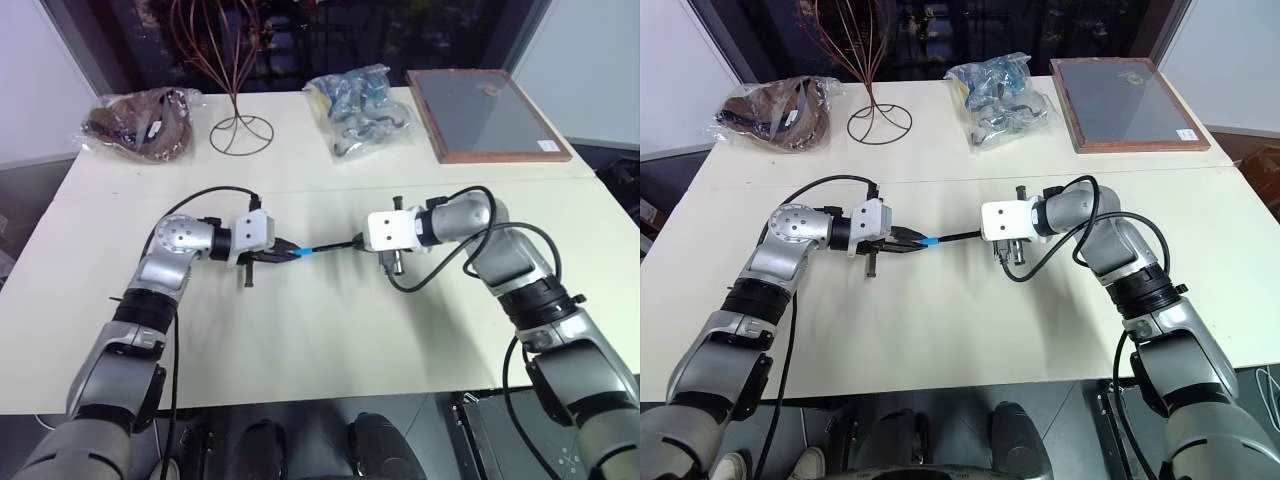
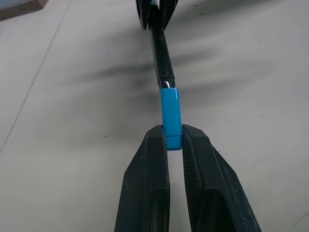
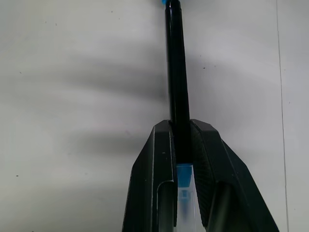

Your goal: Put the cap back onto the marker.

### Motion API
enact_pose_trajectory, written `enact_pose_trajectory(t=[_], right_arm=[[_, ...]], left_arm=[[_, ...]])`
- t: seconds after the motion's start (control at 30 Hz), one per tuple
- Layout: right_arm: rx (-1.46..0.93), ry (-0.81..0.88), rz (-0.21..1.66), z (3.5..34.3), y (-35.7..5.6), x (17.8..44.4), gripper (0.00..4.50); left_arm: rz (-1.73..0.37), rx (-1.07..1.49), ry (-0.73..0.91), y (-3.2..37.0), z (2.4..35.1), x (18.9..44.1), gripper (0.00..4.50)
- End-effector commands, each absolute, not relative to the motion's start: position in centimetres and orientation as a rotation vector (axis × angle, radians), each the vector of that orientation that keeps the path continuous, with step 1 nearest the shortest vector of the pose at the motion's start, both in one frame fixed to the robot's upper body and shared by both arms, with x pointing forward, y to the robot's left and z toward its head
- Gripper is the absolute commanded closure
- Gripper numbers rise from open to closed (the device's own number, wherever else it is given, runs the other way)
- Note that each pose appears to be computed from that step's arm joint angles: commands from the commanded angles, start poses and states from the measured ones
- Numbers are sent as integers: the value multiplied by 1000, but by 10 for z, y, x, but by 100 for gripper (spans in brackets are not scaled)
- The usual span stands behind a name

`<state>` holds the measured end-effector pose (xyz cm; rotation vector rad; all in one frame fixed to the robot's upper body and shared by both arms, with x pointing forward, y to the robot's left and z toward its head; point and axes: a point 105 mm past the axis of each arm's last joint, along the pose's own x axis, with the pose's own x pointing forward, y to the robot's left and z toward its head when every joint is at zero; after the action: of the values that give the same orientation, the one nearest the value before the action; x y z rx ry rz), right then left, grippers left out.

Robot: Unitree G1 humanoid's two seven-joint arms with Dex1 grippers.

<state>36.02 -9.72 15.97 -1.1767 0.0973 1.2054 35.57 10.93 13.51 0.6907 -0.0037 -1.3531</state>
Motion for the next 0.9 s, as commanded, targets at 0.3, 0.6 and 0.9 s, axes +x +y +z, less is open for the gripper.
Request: enact_pose_trajectory(t=[0.3,0.6,0.9], right_arm=[[-1229,10,1176,181,-89,360,407],[-1217,20,1145,185,-86,362,407],[-1221,28,1115,188,-89,366,407]], left_arm=[[-1334,738,-51,106,142,357,450],[-1327,765,-66,103,140,357,450],[-1330,763,-54,106,135,355,450]])
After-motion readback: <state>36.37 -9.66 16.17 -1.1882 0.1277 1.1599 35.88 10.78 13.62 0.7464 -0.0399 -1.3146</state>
